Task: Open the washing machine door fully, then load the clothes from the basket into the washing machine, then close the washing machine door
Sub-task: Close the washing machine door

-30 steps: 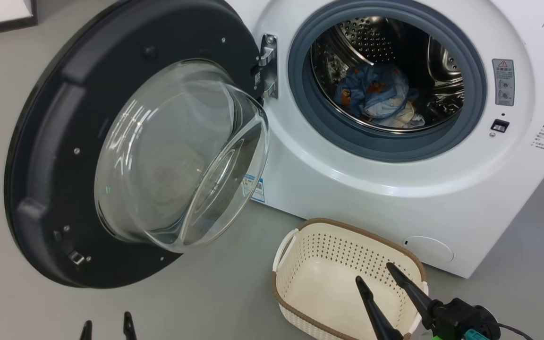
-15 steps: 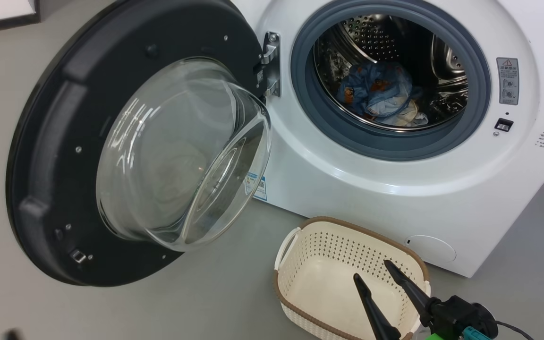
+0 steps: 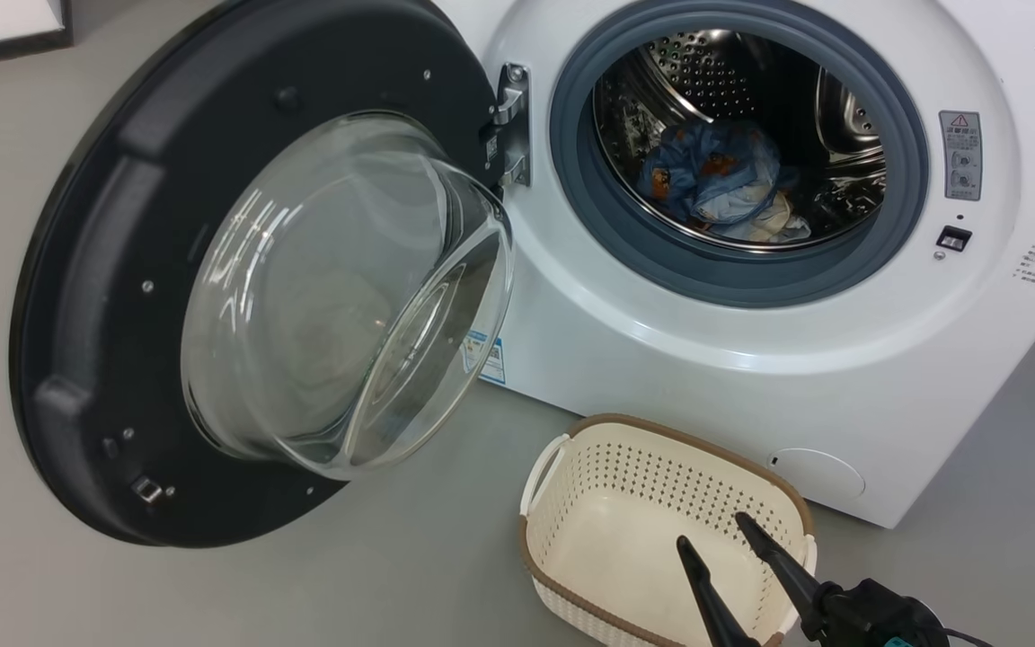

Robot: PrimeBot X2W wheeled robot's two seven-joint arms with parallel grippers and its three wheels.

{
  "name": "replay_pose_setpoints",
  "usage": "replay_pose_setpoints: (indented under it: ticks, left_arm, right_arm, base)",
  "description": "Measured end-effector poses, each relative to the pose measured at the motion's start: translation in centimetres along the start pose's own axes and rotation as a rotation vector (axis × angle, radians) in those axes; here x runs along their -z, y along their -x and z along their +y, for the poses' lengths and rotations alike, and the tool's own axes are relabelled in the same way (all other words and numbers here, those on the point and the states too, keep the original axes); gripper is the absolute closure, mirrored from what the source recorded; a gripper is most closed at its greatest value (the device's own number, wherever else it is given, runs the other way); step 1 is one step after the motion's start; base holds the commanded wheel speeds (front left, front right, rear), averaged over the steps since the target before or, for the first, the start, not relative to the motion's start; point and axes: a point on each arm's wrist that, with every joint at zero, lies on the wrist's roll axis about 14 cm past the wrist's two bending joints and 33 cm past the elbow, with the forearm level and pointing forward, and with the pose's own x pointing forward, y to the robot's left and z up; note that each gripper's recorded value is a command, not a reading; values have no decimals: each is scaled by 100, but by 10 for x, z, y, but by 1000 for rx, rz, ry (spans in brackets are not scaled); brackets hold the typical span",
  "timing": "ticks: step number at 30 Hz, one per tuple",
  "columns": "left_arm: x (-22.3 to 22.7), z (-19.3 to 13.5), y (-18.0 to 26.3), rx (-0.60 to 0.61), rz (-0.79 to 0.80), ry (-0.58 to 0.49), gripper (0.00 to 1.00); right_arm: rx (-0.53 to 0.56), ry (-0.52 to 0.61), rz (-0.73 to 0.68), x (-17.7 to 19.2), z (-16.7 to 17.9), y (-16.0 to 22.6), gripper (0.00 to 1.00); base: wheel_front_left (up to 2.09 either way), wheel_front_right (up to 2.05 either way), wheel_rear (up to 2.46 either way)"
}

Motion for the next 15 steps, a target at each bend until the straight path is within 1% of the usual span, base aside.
replay_pose_setpoints:
  ticks: [2,3,5,6,11,15]
  left_arm:
    - [-4,0,-16,-33,44,105,100]
    - [-2,-4,-22,-36,69,137,100]
    - [5,-17,-35,-35,125,241,100]
    - [7,-25,-41,-27,144,269,100]
    - [16,-69,-64,20,206,365,100]
    - [41,-103,-71,66,310,396,100]
  right_arm:
    - [4,-4,5,2,-1,1,0]
    - [5,-7,8,3,-1,1,0]
    - [7,-12,13,5,-2,1,0]
    - [8,-14,15,7,-3,1,0]
    - [13,-19,25,10,-6,3,0]
    - [22,-17,24,10,-10,4,0]
  base:
    - [0,0,0]
    - [0,0,0]
    - [0,0,0]
    - [0,0,0]
    - [0,0,0]
    - [0,0,0]
